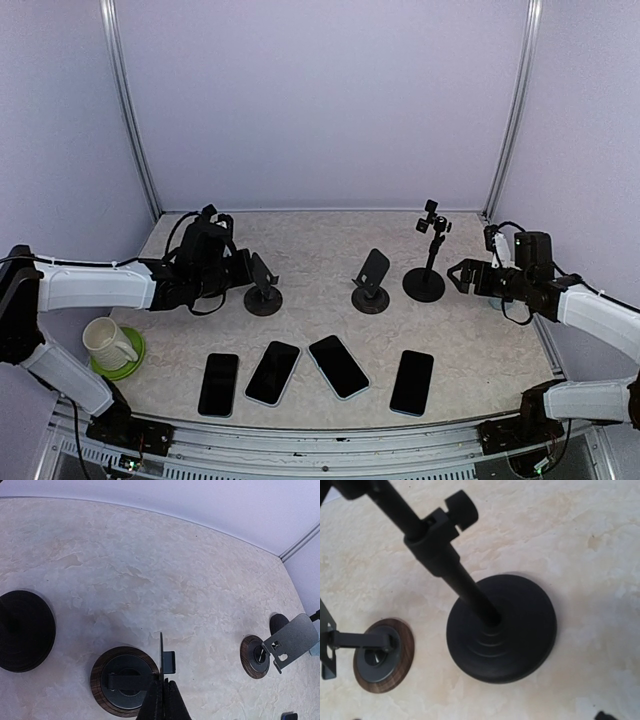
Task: Place the phone on the phone stand
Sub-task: Place the phone stand at the center of the board, then adjust the phone stand at the center of the board, then move the phone stand to the center of the board.
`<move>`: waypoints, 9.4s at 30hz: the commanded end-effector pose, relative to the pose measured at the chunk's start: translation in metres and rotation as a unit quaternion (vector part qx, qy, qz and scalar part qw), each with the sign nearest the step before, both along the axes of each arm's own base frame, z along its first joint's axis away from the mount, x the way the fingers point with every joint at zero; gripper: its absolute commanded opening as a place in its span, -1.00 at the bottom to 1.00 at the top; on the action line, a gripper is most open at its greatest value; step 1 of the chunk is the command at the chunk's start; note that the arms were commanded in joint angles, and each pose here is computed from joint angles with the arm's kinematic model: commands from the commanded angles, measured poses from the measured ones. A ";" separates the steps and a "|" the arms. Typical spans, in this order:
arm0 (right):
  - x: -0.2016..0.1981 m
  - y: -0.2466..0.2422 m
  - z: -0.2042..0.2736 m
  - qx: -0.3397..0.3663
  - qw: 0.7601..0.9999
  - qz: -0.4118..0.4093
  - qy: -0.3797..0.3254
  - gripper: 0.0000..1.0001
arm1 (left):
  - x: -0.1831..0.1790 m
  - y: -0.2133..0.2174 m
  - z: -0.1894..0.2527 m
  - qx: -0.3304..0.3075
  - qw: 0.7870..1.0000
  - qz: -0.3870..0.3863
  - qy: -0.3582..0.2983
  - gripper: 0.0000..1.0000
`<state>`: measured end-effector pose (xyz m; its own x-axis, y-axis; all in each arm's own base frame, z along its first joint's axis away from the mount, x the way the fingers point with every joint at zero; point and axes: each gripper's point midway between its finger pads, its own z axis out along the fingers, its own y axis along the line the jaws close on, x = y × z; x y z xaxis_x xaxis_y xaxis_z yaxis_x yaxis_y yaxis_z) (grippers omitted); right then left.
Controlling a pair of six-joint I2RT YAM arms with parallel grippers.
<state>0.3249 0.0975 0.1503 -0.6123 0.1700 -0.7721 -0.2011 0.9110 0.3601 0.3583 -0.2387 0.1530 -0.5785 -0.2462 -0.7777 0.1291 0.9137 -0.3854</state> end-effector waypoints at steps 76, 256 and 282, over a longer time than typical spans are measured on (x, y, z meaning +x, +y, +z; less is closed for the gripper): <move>-0.012 0.021 0.026 -0.022 0.999 0.027 -0.038 1.00 | 0.037 -0.076 0.108 0.003 0.968 -0.221 -0.121 0.96; -0.013 0.028 -0.003 -0.033 0.999 0.032 -0.006 1.00 | 0.167 0.065 0.071 0.058 0.998 -0.023 0.010 0.30; -0.013 0.027 -0.010 -0.034 0.999 0.031 -0.001 1.00 | 0.180 0.042 0.096 0.046 0.998 -0.050 -0.016 -0.56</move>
<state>0.3094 0.1206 0.1337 -0.6364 0.0769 -0.7675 -0.2429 0.9244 0.2940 0.5257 -0.1771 0.2234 -0.6219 -0.1187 -0.7741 0.1668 0.9457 -0.2790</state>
